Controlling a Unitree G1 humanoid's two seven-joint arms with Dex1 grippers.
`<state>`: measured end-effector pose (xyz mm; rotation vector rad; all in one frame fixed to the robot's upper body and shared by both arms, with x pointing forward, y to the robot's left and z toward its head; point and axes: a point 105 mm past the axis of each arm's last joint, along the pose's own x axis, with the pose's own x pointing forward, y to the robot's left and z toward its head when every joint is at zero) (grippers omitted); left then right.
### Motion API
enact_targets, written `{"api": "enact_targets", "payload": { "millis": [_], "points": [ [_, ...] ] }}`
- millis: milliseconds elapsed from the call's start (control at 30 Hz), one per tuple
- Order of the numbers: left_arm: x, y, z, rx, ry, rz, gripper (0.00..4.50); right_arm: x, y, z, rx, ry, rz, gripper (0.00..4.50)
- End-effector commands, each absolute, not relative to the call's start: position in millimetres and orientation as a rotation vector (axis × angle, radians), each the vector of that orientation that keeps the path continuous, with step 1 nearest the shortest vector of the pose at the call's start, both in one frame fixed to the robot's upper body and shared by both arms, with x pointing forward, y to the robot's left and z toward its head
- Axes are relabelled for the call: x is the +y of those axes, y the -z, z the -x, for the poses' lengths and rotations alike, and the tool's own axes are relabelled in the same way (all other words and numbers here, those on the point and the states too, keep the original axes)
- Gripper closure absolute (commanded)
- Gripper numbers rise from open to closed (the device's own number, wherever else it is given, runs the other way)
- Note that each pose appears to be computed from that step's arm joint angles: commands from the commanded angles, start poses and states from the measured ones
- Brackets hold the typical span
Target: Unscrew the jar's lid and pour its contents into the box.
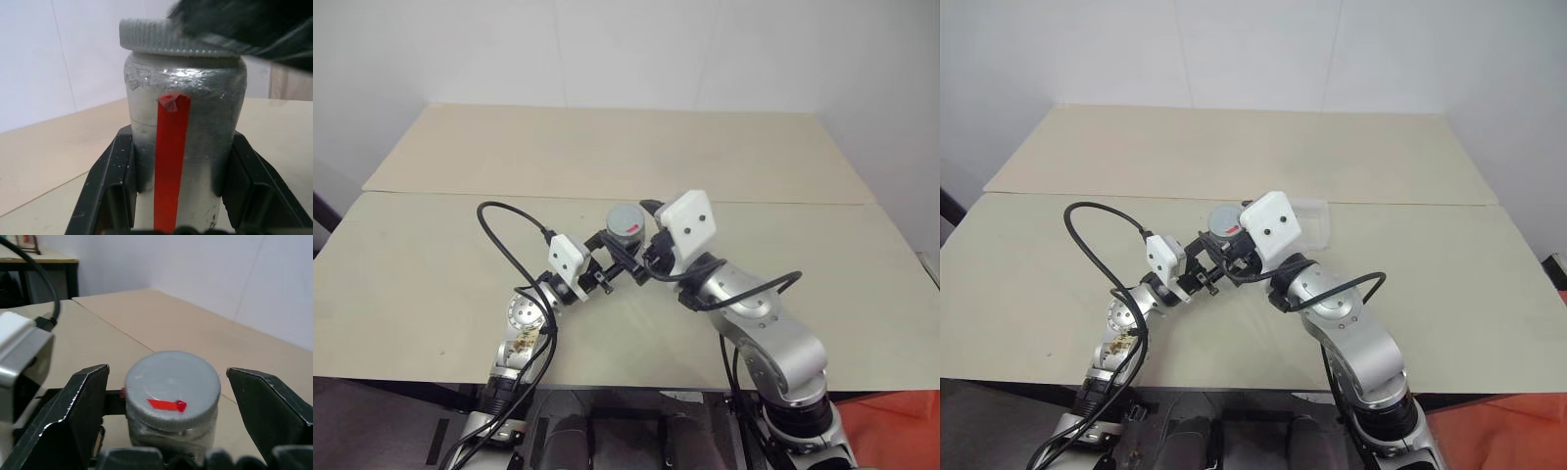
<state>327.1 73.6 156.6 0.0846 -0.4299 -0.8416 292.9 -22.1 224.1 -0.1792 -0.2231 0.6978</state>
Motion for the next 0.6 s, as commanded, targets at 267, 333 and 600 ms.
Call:
{"api": "enact_targets", "payload": {
  "millis": [267,333,600],
  "points": [
    [72.4,-169.2,-322.7,-0.494,0.839,-0.093,2.58,-19.9,-237.2,-292.0,-0.302,-0.681,0.166,0.02],
    [72.3,-168.9,-322.6,-0.493,0.839,-0.092,2.58,-19.4,-236.7,-292.1,-0.299,-0.678,0.161,0.02],
    [70.9,-167.9,-322.0,-0.486,0.855,-0.089,2.58,-21.4,-234.3,-294.6,-0.295,-0.654,0.164,1.73]
  ]
}}
